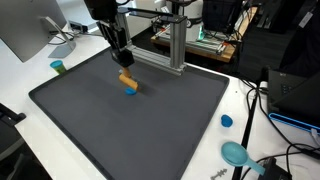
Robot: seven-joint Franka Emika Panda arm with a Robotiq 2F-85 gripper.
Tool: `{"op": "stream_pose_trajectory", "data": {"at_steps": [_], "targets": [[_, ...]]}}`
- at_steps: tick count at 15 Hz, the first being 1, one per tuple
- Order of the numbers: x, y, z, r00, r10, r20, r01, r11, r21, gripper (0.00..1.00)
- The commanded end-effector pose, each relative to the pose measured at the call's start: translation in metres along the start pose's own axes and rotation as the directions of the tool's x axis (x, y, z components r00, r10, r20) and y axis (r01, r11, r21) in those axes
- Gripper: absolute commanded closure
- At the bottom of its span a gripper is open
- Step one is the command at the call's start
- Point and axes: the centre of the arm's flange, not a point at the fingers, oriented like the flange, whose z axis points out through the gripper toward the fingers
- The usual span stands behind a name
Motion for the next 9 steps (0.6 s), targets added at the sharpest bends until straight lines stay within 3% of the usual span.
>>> {"op": "stream_pose_trajectory", "data": {"at_steps": [1,4,9], "targets": [[0.003,0.007,0.023,0.999,0.037,-0.028,-0.038,0.999,-0.004,0.78],[0.008,0.012,0.038,0.996,0.065,-0.062,-0.065,0.998,-0.001,0.78],[0.002,0.020,0.044,0.998,0.069,-0.004,-0.069,0.998,-0.004,0.78]]}}
